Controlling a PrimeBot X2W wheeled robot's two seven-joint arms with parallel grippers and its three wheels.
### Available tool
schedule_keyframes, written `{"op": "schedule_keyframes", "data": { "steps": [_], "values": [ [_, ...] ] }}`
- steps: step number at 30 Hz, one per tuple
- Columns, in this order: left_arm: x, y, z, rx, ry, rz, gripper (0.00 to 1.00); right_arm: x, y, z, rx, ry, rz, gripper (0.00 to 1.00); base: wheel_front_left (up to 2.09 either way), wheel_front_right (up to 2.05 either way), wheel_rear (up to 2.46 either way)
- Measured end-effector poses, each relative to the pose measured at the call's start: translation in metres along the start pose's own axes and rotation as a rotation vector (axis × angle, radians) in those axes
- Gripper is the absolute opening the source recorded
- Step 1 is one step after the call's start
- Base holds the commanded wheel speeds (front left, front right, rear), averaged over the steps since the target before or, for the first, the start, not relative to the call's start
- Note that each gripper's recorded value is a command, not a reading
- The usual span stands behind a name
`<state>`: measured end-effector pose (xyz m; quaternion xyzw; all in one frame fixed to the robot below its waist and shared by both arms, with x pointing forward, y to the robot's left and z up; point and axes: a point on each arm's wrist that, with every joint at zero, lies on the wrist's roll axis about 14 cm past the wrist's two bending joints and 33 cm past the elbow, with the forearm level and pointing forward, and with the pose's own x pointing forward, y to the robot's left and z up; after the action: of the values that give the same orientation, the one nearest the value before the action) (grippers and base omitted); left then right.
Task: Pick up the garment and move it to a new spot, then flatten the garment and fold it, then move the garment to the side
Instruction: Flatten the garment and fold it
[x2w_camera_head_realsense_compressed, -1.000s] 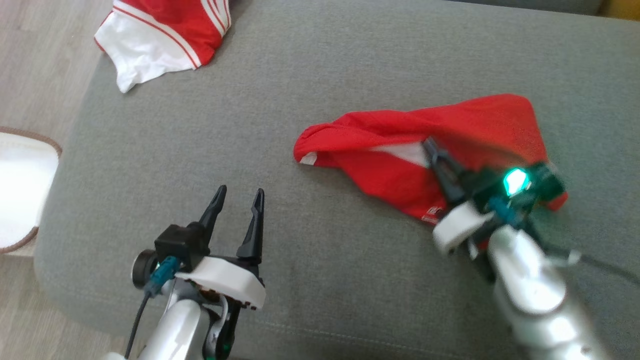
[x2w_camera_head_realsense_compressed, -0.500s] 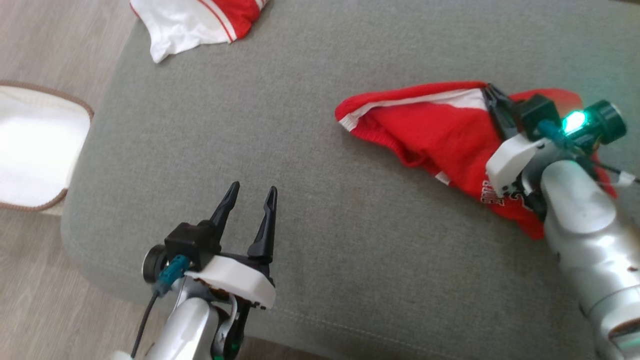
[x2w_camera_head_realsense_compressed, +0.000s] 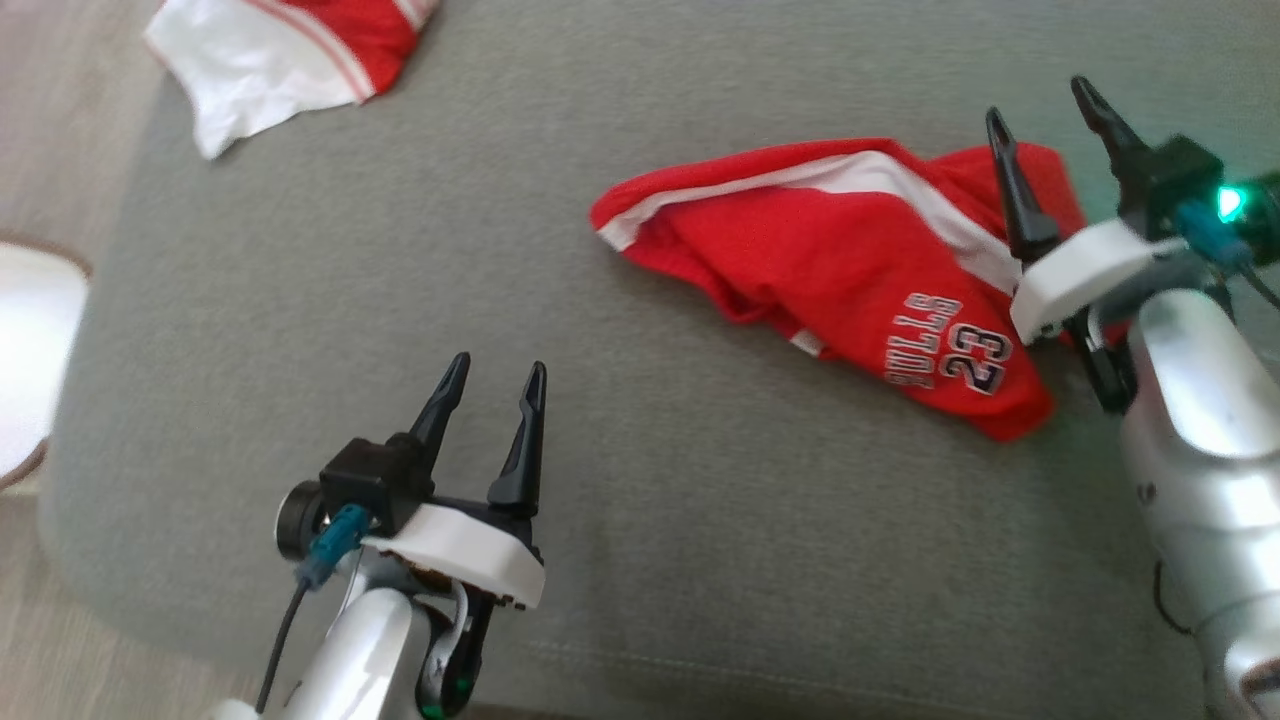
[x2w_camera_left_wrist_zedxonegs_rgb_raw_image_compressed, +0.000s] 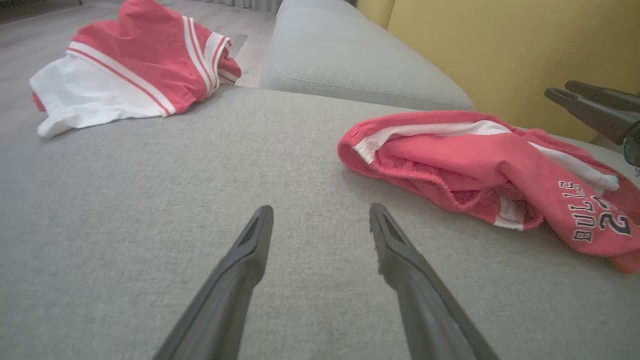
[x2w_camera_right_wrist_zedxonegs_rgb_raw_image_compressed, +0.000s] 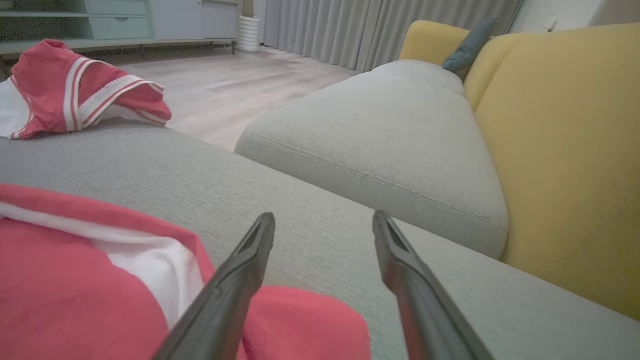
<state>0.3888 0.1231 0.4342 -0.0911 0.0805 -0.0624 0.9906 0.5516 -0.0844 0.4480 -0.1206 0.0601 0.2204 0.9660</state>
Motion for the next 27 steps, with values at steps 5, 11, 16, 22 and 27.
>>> {"op": "schedule_keyframes", "data": {
  "steps": [5, 11, 16, 22, 27],
  "values": [
    [0.007, -0.017, 0.011, 0.003, -0.034, -0.055, 1.0, -0.033, -0.032, 0.01, 0.063, -0.061, -0.12, 1.0, 0.0, 0.0, 0.0],
    [0.008, -0.024, 0.029, 0.004, -0.09, -0.074, 1.0, -0.083, -0.056, 0.025, 0.149, -0.152, -0.27, 1.0, 0.0, 0.0, 0.0],
    [0.006, -0.027, 0.04, 0.004, -0.12, -0.078, 1.0, -0.121, -0.056, 0.025, 0.193, -0.184, -0.353, 1.0, 0.0, 0.0, 0.0],
    [-0.006, -0.023, 0.042, 0.001, -0.131, -0.049, 1.0, -0.163, -0.048, 0.026, 0.195, -0.207, -0.405, 1.0, 0.0, 0.0, 0.0],
    [-0.018, -0.021, 0.041, -0.002, -0.132, -0.037, 1.0, -0.18, -0.026, 0.021, 0.22, -0.196, -0.378, 1.0, 0.0, 0.0, 0.0]
  ]
}}
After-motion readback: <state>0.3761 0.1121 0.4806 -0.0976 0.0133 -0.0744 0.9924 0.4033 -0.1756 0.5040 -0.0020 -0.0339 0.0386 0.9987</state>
